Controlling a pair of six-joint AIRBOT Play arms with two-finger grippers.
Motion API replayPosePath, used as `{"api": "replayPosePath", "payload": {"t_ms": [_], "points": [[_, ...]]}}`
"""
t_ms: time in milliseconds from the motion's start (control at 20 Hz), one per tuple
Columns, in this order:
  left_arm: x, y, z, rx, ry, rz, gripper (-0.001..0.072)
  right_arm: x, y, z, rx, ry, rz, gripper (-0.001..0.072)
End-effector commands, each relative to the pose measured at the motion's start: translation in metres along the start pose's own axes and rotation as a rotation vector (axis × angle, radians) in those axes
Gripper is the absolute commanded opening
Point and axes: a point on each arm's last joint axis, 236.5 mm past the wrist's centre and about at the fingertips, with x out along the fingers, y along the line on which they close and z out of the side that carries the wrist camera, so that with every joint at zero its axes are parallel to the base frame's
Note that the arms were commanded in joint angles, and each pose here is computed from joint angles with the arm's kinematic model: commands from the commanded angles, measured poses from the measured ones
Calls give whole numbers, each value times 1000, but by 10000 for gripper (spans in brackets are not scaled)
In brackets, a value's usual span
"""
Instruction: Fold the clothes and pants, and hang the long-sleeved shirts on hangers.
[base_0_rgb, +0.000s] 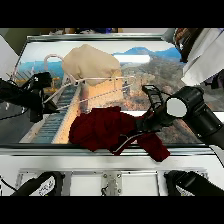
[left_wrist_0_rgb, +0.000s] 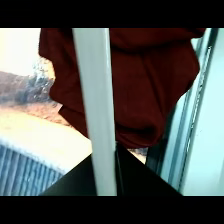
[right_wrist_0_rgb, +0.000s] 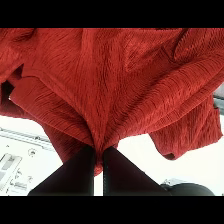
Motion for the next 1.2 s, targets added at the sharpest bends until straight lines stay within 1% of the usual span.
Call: {"api": "replayPosePath", "payload": {"t_ms": [0, 150, 300, 550, 750, 950, 1150], "points": [[2, -2, 2, 32, -73, -66, 26, 0, 1, -1, -2, 5, 5, 31], [6, -1, -3, 25, -74, -88, 26, -5, 7, -2, -13, 6, 39, 31], [12, 1, -7, 19, -77, -117, 26, -26, 12, 11, 30, -42, 113, 31], [40, -16, -15, 30, -117, -152, 25, -55, -9, 30, 123, -118, 130, 30], [68, -35, -27, 28, -134, -121, 26, -60, -9, 33, 160, -118, 180, 30], [80, -45, -12, -10, -234, -104, 26, -61, -9, 34, 168, -119, 189, 30], [94, -67, -22, 42, -129, -177, 26, -63, -10, 35, 168, -124, 189, 30]]}}
